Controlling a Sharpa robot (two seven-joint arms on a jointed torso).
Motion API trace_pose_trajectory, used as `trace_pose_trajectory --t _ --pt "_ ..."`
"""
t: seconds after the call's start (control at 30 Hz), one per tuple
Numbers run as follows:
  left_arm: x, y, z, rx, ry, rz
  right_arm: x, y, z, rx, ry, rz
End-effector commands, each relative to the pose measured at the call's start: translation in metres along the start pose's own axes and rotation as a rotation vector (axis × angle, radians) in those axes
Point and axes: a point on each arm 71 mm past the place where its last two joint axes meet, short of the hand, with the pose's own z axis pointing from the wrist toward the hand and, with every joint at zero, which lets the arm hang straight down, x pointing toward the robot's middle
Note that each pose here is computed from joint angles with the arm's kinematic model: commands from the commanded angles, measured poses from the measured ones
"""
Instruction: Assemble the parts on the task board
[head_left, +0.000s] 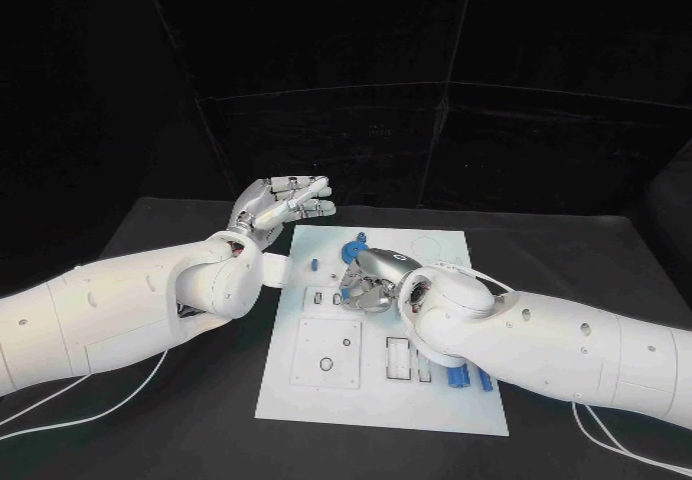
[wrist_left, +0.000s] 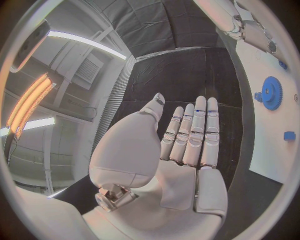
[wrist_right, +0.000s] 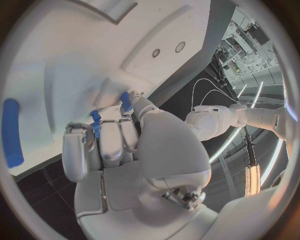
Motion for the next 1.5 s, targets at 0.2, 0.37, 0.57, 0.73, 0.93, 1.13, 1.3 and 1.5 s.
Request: trace_pose_trajectory --t 0.2,0.37,0.57,0.73,0.93,1.13,1.3,1.5 --pt "0.0005 -0.0014 0.0006 0.006 0.01 -0.006 0.0069 -0.0043 -0.0012 0.035 0.041 -0.032" --pt "0.0003 -0.0013 0.0008 0.005 0.009 -0.006 0.0077 -0.0039 -0.0018 0.042 0.042 -0.039" --pt "0.0002 -0.0012 0.0008 0.004 0.01 -0.006 0.0069 -0.004 -0.0022 0.051 0.028 -0.04" --pt "-0.0002 -0.0011 0.0007 0.002 0.009 -0.006 0.0051 -0.0047 -0.0024 0.063 0.001 -0.038" --pt "-0.0008 -0.0012 0.0005 0.001 0.008 -0.005 0.0042 -0.0048 -0.0025 0.07 -0.014 -0.034" --pt "-0.0011 -0.0011 0.0004 -0.001 0.008 -0.005 0.0035 -0.0037 -0.0023 0.069 -0.029 -0.027" --pt "-0.0013 -0.0011 0.0004 -0.002 0.008 -0.005 0.0033 -0.0029 -0.0021 0.069 -0.035 -0.023" --pt "-0.0015 -0.001 0.0003 -0.002 0.008 -0.005 0.0032 -0.0032 -0.0021 0.071 -0.036 -0.023"
